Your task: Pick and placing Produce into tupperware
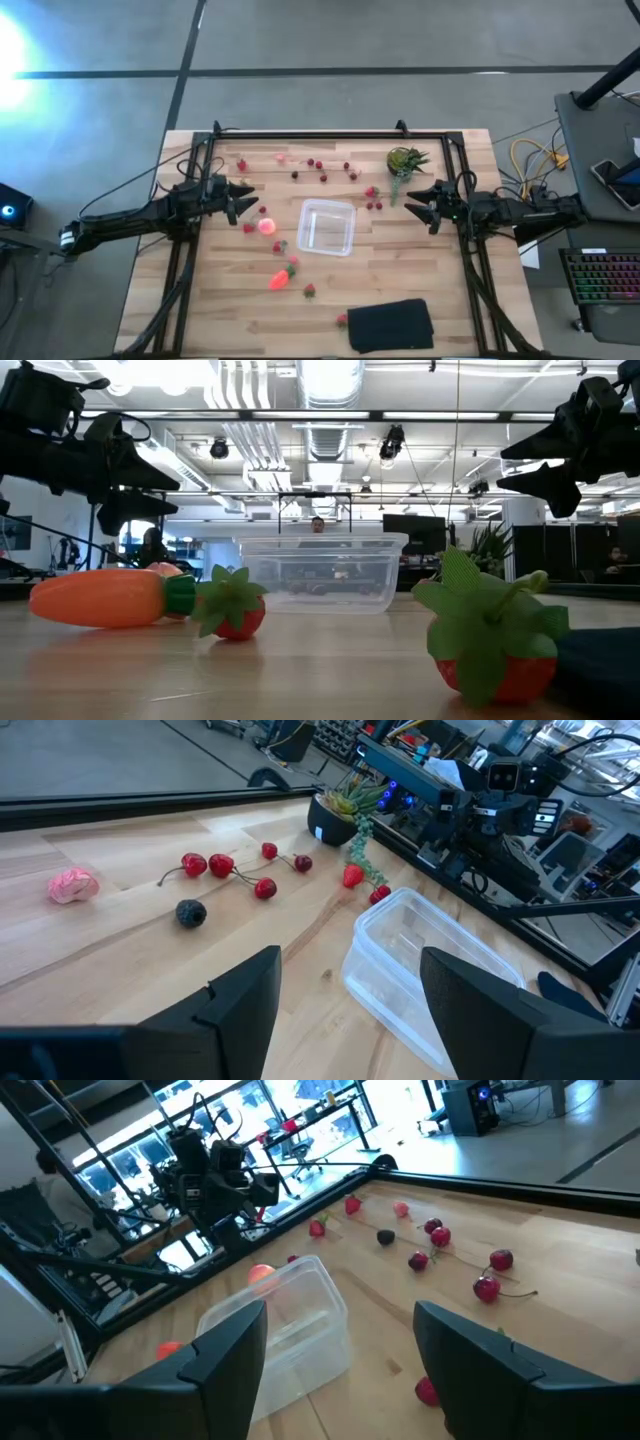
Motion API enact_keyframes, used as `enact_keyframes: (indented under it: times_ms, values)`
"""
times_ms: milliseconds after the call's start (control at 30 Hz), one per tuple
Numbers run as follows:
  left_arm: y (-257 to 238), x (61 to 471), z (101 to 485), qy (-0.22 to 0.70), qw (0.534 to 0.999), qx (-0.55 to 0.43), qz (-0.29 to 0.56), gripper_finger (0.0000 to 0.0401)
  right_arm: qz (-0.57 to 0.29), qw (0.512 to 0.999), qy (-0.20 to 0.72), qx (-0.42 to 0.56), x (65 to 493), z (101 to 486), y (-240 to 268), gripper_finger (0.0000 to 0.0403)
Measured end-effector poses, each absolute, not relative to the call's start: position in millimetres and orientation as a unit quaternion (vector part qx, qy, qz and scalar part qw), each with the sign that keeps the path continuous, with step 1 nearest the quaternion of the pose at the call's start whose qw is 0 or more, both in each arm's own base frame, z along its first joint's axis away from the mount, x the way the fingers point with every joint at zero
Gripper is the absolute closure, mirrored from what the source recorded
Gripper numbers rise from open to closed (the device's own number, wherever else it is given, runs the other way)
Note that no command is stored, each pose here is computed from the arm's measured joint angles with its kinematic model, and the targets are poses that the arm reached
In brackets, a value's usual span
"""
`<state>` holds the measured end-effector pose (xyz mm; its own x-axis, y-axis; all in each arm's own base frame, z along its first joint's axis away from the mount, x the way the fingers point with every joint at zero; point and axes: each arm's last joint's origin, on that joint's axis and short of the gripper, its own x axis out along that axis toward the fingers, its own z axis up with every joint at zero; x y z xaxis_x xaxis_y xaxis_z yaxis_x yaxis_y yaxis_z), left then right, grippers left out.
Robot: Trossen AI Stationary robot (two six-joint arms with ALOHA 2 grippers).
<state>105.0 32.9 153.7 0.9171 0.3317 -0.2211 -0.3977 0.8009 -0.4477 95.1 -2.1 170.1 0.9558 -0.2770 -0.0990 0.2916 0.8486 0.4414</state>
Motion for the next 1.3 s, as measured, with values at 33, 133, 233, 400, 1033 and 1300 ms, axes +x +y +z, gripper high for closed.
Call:
enact_keyframes:
  times_ms: [33, 133, 233, 400, 1033, 1300]
  values:
    - [33, 105, 154, 0.066, 0.947, -0.250, 0.193, 0.0175, -0.148, 0.961, 0.016, 0.232, 95, 170, -2, 0.0158]
    - [33, 105, 154, 0.066, 0.947, -0.250, 0.193, 0.0175, -0.148, 0.961, 0.016, 0.232, 95, 170, -2, 0.0158]
    - [33, 105, 154, 0.066, 0.947, -0.250, 0.193, 0.0175, -0.148, 0.960, 0.015, 0.236, 95, 170, -2, 0.0158]
    - [33, 105, 154, 0.066, 0.947, -0.250, 0.192, 0.0175, -0.102, 0.928, -0.014, 0.358, 95, 182, 0, 0.0158]
    - [33, 105, 153, 0.070, 0.946, -0.250, 0.193, 0.0175, -0.138, 0.895, -0.136, 0.402, 94, 260, -5, 0.0158]
    - [33, 106, 153, 0.071, 0.946, -0.250, 0.193, 0.0175, -0.023, 0.930, 0.098, 0.354, 143, 274, 11, 0.0158]
